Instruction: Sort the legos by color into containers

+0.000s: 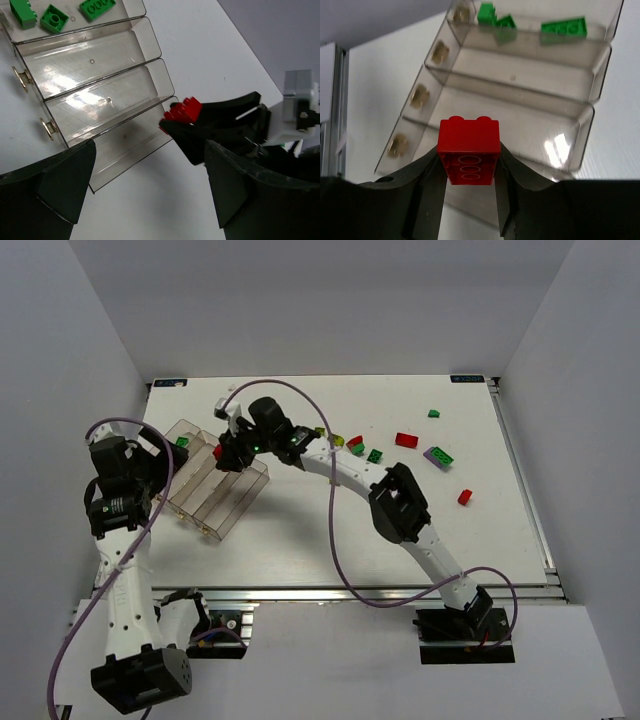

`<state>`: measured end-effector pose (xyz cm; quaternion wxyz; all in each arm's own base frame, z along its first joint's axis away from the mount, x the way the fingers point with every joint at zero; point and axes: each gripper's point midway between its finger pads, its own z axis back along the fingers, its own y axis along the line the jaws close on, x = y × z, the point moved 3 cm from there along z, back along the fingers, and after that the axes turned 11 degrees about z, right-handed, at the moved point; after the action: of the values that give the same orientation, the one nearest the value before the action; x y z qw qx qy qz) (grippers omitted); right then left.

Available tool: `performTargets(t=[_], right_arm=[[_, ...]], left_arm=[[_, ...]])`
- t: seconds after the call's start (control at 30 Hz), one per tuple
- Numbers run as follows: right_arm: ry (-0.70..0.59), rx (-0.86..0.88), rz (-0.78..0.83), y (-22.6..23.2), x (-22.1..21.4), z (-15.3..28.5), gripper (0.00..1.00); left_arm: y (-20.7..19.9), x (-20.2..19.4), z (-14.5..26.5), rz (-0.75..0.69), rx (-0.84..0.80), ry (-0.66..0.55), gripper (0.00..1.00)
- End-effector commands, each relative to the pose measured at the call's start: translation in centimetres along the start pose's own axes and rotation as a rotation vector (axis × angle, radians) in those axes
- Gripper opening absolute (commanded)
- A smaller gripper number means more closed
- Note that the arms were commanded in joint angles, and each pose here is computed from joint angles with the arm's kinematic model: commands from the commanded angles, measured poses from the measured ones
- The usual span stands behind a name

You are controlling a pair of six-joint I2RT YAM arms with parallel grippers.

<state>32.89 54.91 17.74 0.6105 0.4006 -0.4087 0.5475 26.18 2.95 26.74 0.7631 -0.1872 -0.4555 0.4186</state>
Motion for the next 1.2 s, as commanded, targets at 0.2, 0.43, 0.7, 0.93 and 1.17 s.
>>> performTargets(t=[0.2,0.43,0.7,0.93,1.17], right_arm=[[-0.335,-0.097,0.109,-0.5,7.0,-2.9,0.00],[-0.334,0.150,0.366,4.4,7.0,5.5,0.00],[-0.358,0.274,0.200,6.6,7.0,16.6,0.00],[-0.405,0.293,0.022,11.1,6.1,24.8,0.00],[-0.458,0.237,0.047,13.1,5.1,27.8,0.05]], left_arm=[[0.7,-1.3,1.5,0.011,0.005,0.021,0.98],[-2.6,-1.7,0.9,0.016,-0.176,0.114,0.96],[-7.4,-6.0,1.6,0.099,-0.460,0.298,0.91],[-11.7,-10.8,4.7,0.222,-0.703,0.445,0.95],[-14.9,-13.2,7.4,0.333,-0.888,0.559,0.98]])
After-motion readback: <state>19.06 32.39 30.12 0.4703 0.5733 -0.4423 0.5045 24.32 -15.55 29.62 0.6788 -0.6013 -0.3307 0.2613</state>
